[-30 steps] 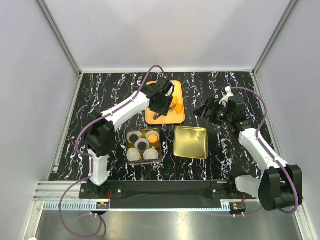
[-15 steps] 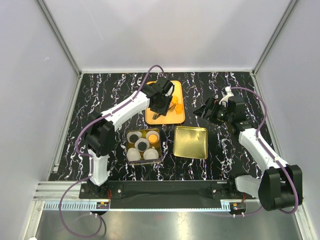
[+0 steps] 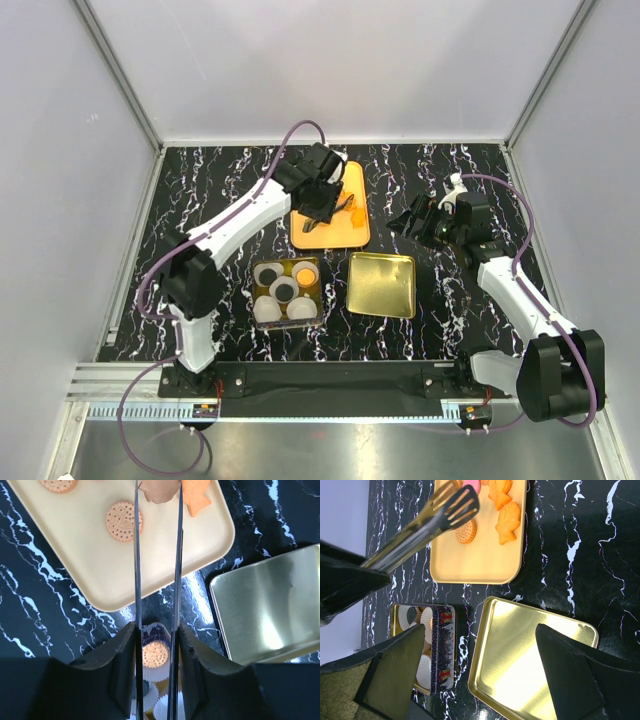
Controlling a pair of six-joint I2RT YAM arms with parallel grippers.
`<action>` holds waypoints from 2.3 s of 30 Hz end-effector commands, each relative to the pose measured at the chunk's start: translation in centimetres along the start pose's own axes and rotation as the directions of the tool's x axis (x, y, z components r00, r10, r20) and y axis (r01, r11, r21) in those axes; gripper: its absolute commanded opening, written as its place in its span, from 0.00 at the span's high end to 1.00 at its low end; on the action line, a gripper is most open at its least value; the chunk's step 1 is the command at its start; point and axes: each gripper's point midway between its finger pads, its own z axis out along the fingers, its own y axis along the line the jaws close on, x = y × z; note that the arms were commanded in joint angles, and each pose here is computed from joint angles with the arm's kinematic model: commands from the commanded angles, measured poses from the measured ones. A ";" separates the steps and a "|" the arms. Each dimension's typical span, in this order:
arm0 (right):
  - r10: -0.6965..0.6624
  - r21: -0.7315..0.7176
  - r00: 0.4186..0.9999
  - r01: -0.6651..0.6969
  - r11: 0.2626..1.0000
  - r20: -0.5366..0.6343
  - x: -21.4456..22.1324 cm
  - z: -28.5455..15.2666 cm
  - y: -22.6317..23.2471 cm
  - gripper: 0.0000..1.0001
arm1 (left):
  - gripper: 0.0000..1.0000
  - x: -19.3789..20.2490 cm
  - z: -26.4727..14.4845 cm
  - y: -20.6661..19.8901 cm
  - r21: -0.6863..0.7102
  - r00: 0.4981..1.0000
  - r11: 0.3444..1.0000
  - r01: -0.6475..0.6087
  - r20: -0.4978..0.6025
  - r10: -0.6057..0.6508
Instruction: Pack the cookies
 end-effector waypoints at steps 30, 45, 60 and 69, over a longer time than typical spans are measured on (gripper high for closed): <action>-0.044 -0.028 0.998 0.045 0.999 0.043 -1.6 0.1 1.2 0.00 | 0.64 23.9 -17.2 2.2 0.200 0.999 0.979 0.048 -0.001 -0.049; -0.041 -0.026 0.998 0.042 0.999 0.037 -1.5 0.3 1.1 0.00 | 0.62 25.5 -16.1 0.3 0.242 0.999 0.970 0.032 -0.035 -0.024; -0.043 -0.035 0.998 0.044 0.998 0.038 -1.5 0.2 1.3 0.00 | 0.52 25.2 -15.9 0.5 0.199 0.999 0.980 0.017 -0.036 -0.010; -0.044 -0.038 0.998 0.045 0.998 0.039 -1.6 0.1 1.4 0.00 | 0.54 24.3 -17.0 0.6 0.201 1.000 0.980 0.009 -0.011 -0.007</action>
